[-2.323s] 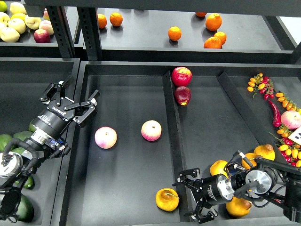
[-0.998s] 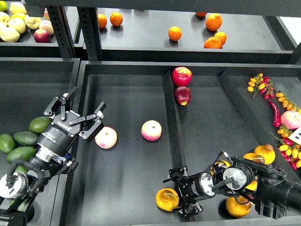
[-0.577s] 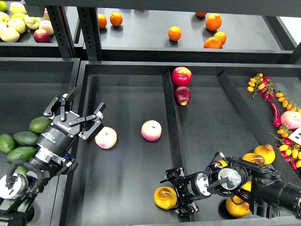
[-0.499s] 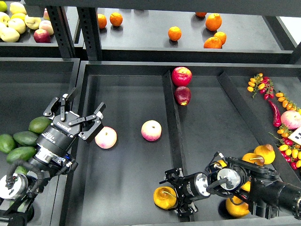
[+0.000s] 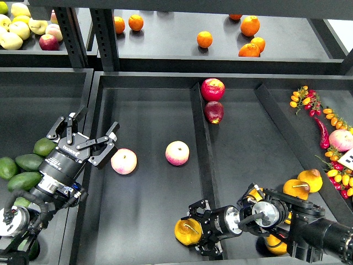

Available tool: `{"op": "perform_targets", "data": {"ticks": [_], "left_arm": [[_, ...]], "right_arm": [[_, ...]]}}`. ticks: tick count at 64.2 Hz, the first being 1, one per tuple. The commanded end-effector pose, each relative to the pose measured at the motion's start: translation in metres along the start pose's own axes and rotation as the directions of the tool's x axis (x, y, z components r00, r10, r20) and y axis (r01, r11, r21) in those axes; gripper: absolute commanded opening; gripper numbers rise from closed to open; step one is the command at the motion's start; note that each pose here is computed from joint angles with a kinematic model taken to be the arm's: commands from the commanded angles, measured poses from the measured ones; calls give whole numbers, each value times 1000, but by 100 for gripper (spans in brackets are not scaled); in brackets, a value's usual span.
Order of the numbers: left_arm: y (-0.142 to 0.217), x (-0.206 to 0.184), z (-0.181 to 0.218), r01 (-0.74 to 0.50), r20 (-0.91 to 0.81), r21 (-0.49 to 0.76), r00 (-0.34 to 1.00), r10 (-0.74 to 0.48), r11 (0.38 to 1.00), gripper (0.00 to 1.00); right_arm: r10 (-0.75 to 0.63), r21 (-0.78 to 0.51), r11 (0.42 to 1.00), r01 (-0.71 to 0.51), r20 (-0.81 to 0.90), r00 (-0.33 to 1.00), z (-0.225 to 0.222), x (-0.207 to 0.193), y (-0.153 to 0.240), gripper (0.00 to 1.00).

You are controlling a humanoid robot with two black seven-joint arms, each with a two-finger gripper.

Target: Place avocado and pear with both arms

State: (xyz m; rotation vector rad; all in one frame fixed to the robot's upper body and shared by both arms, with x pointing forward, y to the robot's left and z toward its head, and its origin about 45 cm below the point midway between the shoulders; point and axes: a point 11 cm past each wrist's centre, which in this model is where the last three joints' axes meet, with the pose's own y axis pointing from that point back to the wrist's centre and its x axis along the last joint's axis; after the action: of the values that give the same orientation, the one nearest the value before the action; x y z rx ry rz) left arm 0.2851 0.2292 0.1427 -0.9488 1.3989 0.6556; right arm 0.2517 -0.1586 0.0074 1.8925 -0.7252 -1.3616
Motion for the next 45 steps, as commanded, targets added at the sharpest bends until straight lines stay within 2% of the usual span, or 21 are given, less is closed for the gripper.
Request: {"op": "perform_targets", "data": {"ticks": [1, 10, 23, 45], "left_arm": [[1, 0, 0, -3, 2, 0, 1000, 3, 1000, 99], [2, 2, -1, -5, -2, -2, 1000, 5, 1000, 99], [2, 2, -1, -6, -3, -2, 1000, 6, 1000, 99], [3, 4, -3, -13, -7, 3, 1000, 13, 1000, 99]], "right_arm": [[-45, 47, 998, 44, 40, 998, -5, -9, -1, 29], [-67, 62, 996, 65, 32, 997, -12, -18, 0, 29], [-97, 148, 985, 92, 31, 995, -40, -23, 18, 30], [16, 244, 969, -30, 58, 998, -55, 34, 87, 32]]}}
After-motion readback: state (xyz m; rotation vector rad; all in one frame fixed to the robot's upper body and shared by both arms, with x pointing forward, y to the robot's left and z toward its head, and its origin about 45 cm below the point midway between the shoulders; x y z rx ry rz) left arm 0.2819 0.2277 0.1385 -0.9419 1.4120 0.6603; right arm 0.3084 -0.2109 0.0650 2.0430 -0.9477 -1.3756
